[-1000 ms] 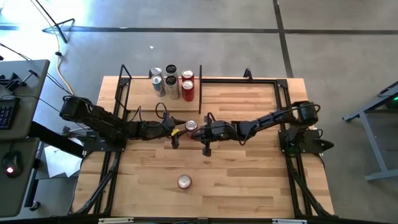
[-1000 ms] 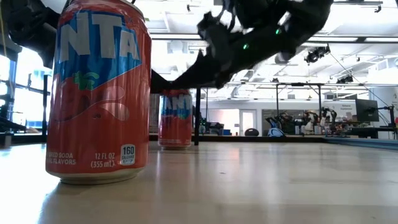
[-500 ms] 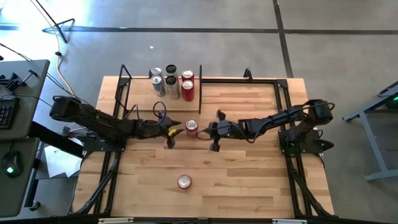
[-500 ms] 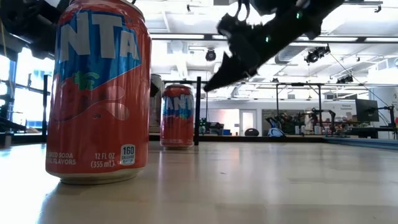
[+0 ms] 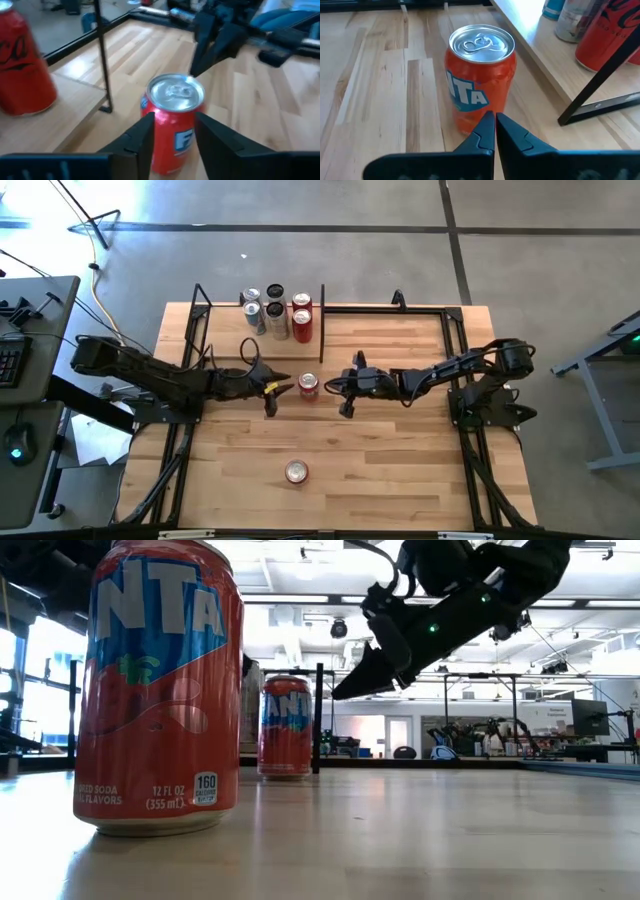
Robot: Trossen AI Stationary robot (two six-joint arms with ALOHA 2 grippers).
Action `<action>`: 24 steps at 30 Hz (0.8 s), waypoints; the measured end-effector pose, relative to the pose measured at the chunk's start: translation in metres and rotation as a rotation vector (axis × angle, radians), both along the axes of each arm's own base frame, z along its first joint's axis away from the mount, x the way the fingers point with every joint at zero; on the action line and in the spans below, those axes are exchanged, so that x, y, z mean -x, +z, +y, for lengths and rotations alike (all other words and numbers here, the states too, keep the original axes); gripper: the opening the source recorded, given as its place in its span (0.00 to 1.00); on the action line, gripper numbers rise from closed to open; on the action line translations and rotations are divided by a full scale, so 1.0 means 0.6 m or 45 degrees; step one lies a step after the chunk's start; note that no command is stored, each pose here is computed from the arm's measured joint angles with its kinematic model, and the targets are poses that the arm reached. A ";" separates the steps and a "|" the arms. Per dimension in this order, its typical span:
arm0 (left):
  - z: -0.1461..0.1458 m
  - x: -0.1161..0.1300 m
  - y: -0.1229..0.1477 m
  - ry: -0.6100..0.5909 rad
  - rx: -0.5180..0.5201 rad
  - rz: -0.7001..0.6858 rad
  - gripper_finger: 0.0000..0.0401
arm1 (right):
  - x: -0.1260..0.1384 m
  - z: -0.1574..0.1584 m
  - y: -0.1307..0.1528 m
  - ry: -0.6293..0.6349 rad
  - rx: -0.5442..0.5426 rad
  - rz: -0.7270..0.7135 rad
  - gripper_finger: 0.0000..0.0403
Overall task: Place canned beverage on shelf
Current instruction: Put the top red soda can on the shelf
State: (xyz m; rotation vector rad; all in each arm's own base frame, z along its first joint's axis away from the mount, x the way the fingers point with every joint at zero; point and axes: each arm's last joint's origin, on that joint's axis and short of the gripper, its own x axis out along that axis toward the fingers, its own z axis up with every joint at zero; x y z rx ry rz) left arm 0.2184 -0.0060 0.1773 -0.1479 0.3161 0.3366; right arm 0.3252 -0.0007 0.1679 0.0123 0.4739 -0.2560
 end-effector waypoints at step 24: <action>0.005 -0.019 -0.019 0.083 0.032 -0.028 0.82 | -0.009 -0.021 0.006 -0.028 -0.052 -0.119 0.00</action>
